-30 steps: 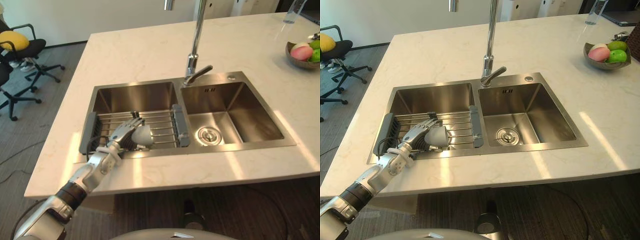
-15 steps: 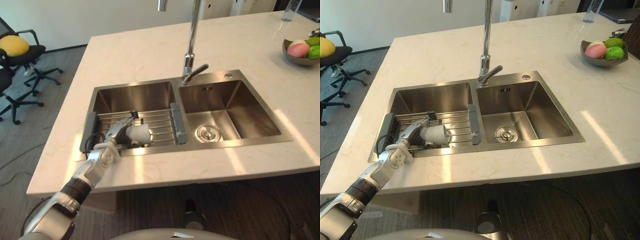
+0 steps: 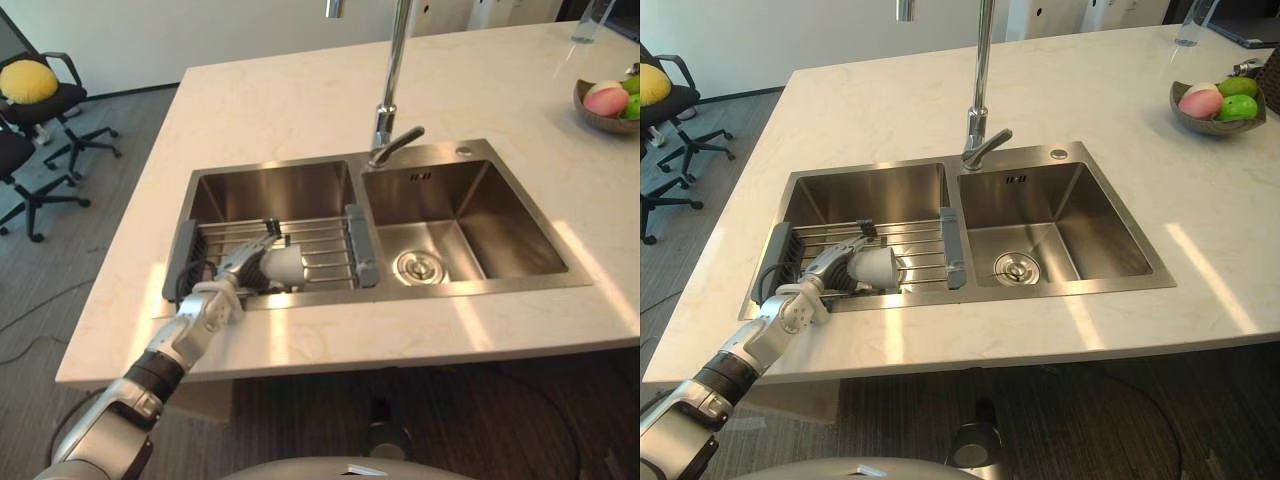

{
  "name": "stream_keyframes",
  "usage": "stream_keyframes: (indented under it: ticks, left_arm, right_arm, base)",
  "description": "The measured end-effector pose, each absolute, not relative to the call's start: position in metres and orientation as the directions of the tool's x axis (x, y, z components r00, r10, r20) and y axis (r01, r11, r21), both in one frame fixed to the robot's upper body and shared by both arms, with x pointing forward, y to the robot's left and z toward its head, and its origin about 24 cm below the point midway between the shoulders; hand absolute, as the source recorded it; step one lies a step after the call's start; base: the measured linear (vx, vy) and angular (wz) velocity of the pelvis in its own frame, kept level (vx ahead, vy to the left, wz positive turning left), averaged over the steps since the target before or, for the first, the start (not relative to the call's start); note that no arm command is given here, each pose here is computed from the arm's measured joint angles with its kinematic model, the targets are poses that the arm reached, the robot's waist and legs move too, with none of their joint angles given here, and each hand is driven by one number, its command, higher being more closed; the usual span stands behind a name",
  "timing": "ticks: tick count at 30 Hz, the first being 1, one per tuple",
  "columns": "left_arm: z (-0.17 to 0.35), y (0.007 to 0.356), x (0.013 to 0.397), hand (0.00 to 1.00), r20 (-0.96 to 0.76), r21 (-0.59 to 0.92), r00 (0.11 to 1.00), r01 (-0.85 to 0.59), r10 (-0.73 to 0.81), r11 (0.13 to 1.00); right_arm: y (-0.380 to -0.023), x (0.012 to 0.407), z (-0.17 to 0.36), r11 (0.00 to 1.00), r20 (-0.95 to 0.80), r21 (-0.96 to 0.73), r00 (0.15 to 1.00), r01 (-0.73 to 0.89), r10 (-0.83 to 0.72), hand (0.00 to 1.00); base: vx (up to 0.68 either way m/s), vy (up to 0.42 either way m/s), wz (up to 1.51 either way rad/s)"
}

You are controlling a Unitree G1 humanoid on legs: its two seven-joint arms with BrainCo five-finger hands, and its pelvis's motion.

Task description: Walk over to the sink, pick up the cup, carry it to the dishwasher, place the cup inside the dishwasher, then close the dishwasher door

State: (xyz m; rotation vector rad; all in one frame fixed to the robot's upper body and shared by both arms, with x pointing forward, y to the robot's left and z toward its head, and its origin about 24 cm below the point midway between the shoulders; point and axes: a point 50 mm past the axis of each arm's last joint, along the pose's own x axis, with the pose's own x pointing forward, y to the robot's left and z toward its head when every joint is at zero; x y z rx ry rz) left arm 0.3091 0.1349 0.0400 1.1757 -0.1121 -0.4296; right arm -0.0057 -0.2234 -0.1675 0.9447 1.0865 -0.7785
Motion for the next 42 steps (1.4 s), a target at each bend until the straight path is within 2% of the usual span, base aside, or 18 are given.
stream_keyframes:
  ticks: [2,13,19,32,33,42]
  left_arm:
    - [0.04,0.132,0.309,0.0,-0.161,0.925,0.897,0.282,-0.411,0.253]
    - [0.036,0.132,0.309,0.0,-0.194,0.957,0.902,0.261,-0.385,0.13]
    - [0.032,0.132,0.31,0.0,-0.262,0.953,0.899,0.299,-0.351,0.054]
    - [0.028,0.144,0.319,0.0,-0.305,0.943,0.917,0.329,-0.256,0.055]
    - [0.028,0.145,0.32,1.0,-0.307,0.943,0.918,0.329,-0.252,0.051]
    - [0.03,0.14,0.326,1.0,-0.311,0.946,0.897,0.324,-0.315,-0.009]
  right_arm:
    - [-0.223,-0.006,-0.167,0.405,-0.955,0.239,0.289,0.882,-0.065,0.0]
    - [-0.223,-0.005,-0.167,0.386,-0.953,0.249,0.295,0.888,-0.064,0.0]
    - [-0.216,-0.008,-0.169,0.436,-0.962,0.227,0.269,0.871,-0.038,0.0]
    - [-0.215,-0.005,-0.169,0.56,-0.975,0.171,0.223,0.81,-0.025,0.0]
    - [-0.215,-0.005,-0.169,0.575,-0.975,0.165,0.219,0.801,-0.025,0.0]
    - [-0.217,-0.007,-0.169,0.605,-0.976,0.145,0.213,0.783,-0.042,0.0]
  base:
    - [0.0,0.0,0.0]
    - [0.0,0.0,0.0]
    - [0.0,-0.004,-0.01]
    - [-0.01,-0.015,-0.07]
    - [-0.01,-0.018,-0.03]
    - [0.01,0.002,0.0]
